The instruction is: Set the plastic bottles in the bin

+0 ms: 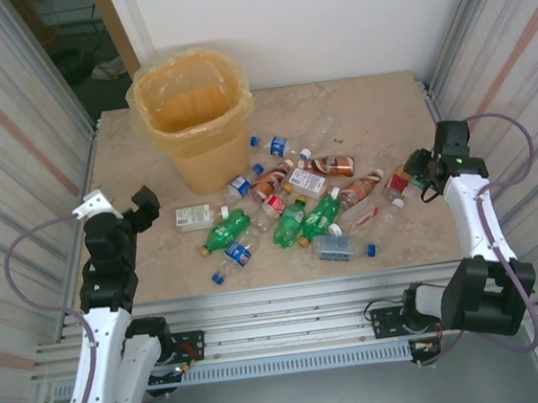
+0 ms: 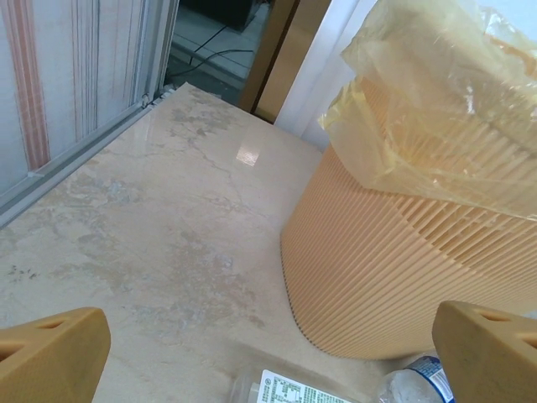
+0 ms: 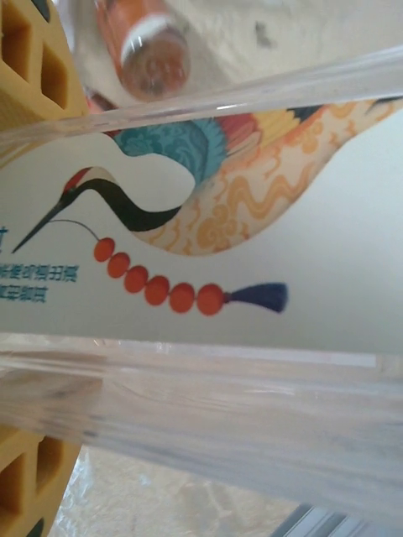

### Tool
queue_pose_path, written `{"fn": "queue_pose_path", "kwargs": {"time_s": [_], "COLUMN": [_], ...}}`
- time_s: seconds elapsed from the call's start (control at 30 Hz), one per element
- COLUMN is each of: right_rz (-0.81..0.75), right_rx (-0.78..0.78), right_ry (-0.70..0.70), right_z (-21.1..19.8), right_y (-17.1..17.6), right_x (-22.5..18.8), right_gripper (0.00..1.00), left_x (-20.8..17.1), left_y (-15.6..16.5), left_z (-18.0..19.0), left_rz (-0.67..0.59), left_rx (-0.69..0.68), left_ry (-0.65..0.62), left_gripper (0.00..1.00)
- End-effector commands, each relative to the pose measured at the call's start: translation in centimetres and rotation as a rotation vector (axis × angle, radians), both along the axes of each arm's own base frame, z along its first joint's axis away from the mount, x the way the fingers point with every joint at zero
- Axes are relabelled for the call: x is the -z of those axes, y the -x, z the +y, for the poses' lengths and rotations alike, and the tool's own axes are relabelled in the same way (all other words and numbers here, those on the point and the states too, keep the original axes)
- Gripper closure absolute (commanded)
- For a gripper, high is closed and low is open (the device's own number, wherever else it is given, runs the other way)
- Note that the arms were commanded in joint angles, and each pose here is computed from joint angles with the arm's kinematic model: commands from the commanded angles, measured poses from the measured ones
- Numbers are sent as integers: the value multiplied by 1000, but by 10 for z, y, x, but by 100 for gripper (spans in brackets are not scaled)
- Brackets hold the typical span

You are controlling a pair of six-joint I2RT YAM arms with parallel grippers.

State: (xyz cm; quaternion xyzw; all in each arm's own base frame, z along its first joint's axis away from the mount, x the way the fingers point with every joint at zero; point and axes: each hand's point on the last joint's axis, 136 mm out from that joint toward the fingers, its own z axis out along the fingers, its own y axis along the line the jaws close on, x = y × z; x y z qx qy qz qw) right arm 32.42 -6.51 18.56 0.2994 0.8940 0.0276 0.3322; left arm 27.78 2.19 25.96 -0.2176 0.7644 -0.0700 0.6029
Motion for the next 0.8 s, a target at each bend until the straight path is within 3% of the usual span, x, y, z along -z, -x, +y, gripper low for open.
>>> {"fn": "queue_pose_path", "kwargs": {"time_s": [0.0, 0.47, 0.77], "right_rz": [-75, -487, -636], "right_rx": [-84, -700, -1035], "right_ry": [53, 39, 7], "right_z": [19, 197, 301], "right_y": [-1, -10, 7], "right_x": [-35, -130, -153], "right_gripper": [86, 88, 88], "left_x": [-21, -89, -127], "left_y": [10, 16, 1], "left_z": [2, -46, -111], "left_rz": [-33, -150, -189], "left_rx": [-13, 256, 590], "left_ry": [7, 98, 208], "left_gripper": [1, 1, 1]}}
